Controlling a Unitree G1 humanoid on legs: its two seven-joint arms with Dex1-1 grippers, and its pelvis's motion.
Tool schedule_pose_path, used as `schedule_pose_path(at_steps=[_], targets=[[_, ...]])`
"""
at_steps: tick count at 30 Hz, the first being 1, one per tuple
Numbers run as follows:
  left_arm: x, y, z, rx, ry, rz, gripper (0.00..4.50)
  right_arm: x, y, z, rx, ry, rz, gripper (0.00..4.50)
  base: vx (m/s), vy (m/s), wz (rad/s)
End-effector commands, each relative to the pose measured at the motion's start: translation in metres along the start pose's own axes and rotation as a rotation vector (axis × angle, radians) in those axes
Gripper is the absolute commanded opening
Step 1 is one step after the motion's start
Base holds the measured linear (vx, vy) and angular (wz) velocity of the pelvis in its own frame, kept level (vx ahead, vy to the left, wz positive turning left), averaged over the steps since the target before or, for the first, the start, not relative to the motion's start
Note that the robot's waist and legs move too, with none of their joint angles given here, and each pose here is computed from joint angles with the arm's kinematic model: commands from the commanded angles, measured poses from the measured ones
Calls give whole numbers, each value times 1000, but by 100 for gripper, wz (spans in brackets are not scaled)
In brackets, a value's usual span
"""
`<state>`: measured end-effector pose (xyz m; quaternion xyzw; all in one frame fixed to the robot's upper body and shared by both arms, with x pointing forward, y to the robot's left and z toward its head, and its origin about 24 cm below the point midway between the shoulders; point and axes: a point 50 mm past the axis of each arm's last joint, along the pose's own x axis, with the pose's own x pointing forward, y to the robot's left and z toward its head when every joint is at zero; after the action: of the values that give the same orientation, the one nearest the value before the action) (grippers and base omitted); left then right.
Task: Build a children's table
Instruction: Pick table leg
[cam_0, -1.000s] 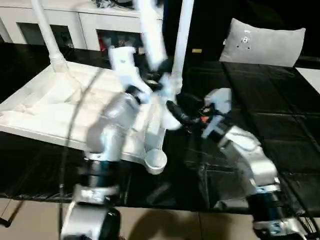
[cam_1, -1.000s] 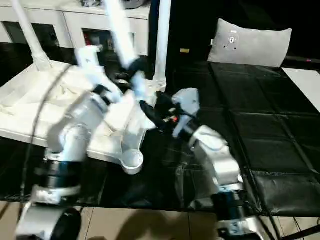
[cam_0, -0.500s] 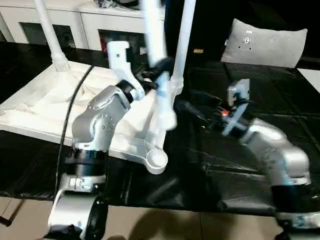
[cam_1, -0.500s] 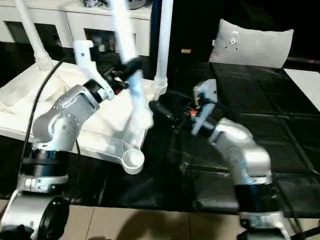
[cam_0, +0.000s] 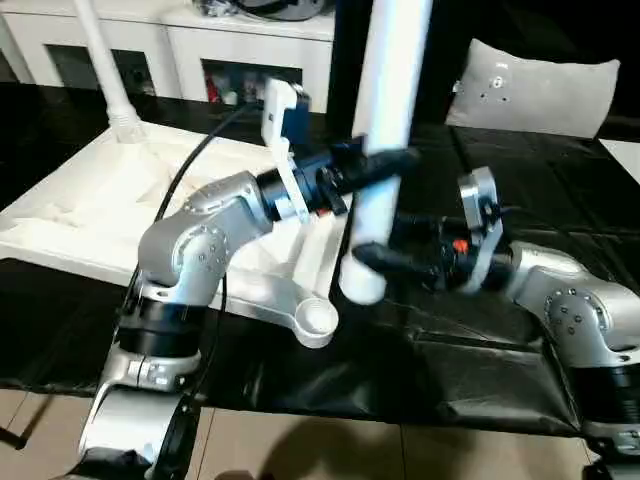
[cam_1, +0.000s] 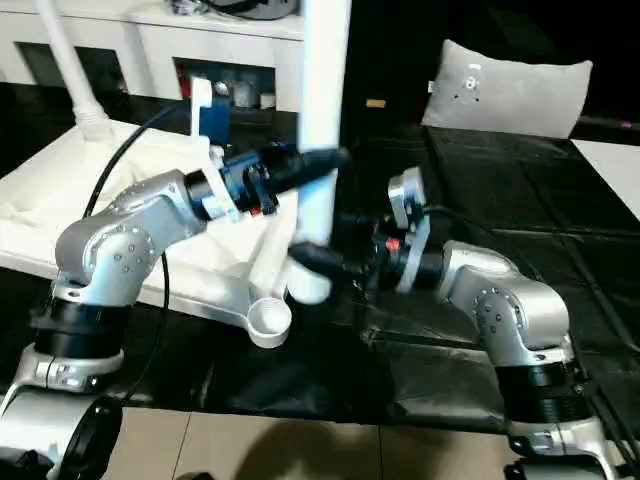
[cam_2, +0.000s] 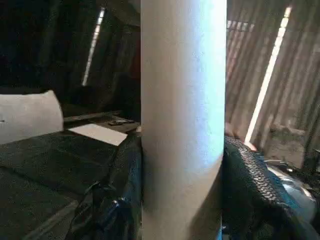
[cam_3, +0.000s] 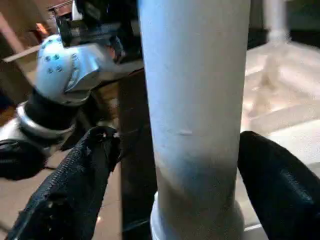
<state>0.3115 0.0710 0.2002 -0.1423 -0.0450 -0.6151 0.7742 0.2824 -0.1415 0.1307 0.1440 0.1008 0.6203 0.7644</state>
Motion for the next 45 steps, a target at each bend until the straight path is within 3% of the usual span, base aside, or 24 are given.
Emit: schedule_pose_path(at_steps=[1,19,32,36,39,45], targets=[[3,-6,2,16,11,-42,183,0,4,4,-14,11,28,367,0,0,0],[3,-7,1,16,16,-59,183,3,6,-2,4,10,42,207,0,0,0],[2,-3,0,17,19,-9,183,4,4,-5,-15,18,12,193,0,0,0],[2,2,-3,8,24,40,183,4,-3,-6,-48,20,-55,193,0,0,0],[3,3,-2,0,13,58,253,6,-7,-4,-78,-5,-103,191,0,0,0],[0,1,-7,8,22,71,294,12,-12,-4,-119,-27,-169,189,0,0,0]])
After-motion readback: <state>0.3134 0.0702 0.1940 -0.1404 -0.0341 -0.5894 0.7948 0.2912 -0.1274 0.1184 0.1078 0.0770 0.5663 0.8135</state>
